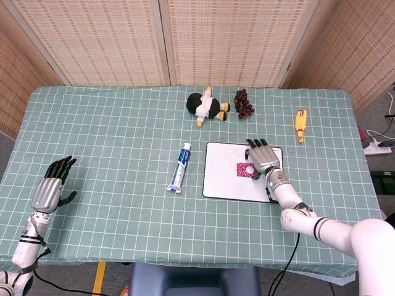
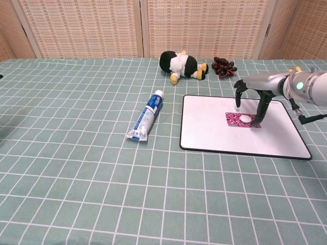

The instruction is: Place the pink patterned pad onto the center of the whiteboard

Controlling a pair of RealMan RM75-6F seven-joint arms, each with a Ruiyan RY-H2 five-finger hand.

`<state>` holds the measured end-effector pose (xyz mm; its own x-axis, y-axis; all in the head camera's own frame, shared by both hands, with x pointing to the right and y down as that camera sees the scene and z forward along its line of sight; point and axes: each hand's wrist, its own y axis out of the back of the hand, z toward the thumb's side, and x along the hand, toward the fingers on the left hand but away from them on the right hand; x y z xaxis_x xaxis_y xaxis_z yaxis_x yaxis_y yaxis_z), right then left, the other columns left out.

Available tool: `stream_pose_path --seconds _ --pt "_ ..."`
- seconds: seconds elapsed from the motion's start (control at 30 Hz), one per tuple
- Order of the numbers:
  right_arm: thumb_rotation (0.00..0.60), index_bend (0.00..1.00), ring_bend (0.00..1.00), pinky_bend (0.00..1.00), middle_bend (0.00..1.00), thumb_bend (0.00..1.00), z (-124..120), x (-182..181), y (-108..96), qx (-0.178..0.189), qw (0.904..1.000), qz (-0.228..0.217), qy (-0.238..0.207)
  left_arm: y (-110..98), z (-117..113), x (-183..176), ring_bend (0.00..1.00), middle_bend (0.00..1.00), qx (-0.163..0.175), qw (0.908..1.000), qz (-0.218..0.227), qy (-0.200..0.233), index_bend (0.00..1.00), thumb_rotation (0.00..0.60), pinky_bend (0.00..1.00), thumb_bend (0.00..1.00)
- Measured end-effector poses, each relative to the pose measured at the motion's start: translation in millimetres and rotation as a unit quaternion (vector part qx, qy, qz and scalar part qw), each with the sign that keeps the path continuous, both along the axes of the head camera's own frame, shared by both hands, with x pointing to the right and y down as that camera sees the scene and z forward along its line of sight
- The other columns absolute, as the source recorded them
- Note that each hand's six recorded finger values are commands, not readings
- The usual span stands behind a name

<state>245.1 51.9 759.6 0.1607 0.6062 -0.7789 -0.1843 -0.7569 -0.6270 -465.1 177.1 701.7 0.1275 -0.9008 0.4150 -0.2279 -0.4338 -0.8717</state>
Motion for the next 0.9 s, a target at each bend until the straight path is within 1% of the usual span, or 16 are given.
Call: stream_pose_path --seconds 0.17,0.27,0.37,0.47,0.5,0.57,0.6,0.67,0.7,0.8,0.9 --pt "0.600 0.36 0.00 0.00 0.01 0.05 -12 5 -2 0.014 0.9999 -0.003 -0.001 0 0 -1 0.00 0.00 -0.001 1.0000 -0.001 -0.002 0.00 0.600 0.00 0.24" --pt "0.600 0.36 0.00 0.00 0.01 0.05 -29 19 -4 0.037 0.9993 -0.003 0.003 1 1 -2 0.00 0.00 -0.002 1.0000 0.000 -0.005 0.00 0.600 0.00 0.24" --pt "0.600 0.33 0.00 0.00 0.01 0.05 -52 50 -2 0.069 0.9974 0.005 0.019 1 1 -2 0.00 0.00 -0.002 1.0000 0.001 -0.007 0.00 0.600 0.00 0.24" --pt "0.600 0.24 0.00 0.00 0.01 0.04 -71 94 10 0.104 0.9935 0.025 0.039 1 2 -1 0.00 0.00 -0.002 0.9999 0.003 -0.011 0.00 0.600 0.00 0.24" --pt "0.600 0.23 0.00 0.00 0.01 0.04 -79 109 16 0.121 0.9912 0.036 0.041 1 2 -1 0.00 0.00 -0.001 0.9999 0.003 -0.012 0.00 0.600 0.00 0.24" --pt "0.600 0.22 0.00 0.00 0.01 0.03 -89 130 22 0.152 0.9863 0.054 0.034 2 2 -1 0.00 0.00 0.001 0.9998 0.005 -0.017 0.00 0.600 0.00 0.24" --pt "0.600 0.22 0.00 0.00 0.01 0.03 -96 147 27 0.174 0.9817 0.071 0.029 2 2 -1 0.00 0.00 0.001 0.9998 0.006 -0.019 0.00 0.600 0.00 0.24" --pt "0.600 0.23 0.00 0.00 0.01 0.03 -105 174 35 0.208 0.9732 0.097 0.020 2 3 0 0.00 0.00 0.003 0.9997 0.008 -0.024 0.00 0.600 0.00 0.24" --pt "0.600 0.24 0.00 0.00 0.01 0.03 -110 193 41 0.225 0.9677 0.113 0.015 2 3 0 0.00 0.00 0.004 0.9996 0.010 -0.026 0.00 0.600 0.00 0.24" --pt "0.600 0.23 0.00 0.00 0.01 0.03 -118 240 58 0.251 0.9573 0.144 0.008 3 4 1 0.00 0.00 0.005 0.9994 0.012 -0.031 0.00 0.600 0.00 0.24" --pt "0.599 0.22 0.00 0.00 0.01 0.03 -122 275 72 0.257 0.9521 0.165 0.000 3 4 3 0.00 0.00 0.009 0.9992 0.016 -0.035 0.00 0.600 0.00 0.24"
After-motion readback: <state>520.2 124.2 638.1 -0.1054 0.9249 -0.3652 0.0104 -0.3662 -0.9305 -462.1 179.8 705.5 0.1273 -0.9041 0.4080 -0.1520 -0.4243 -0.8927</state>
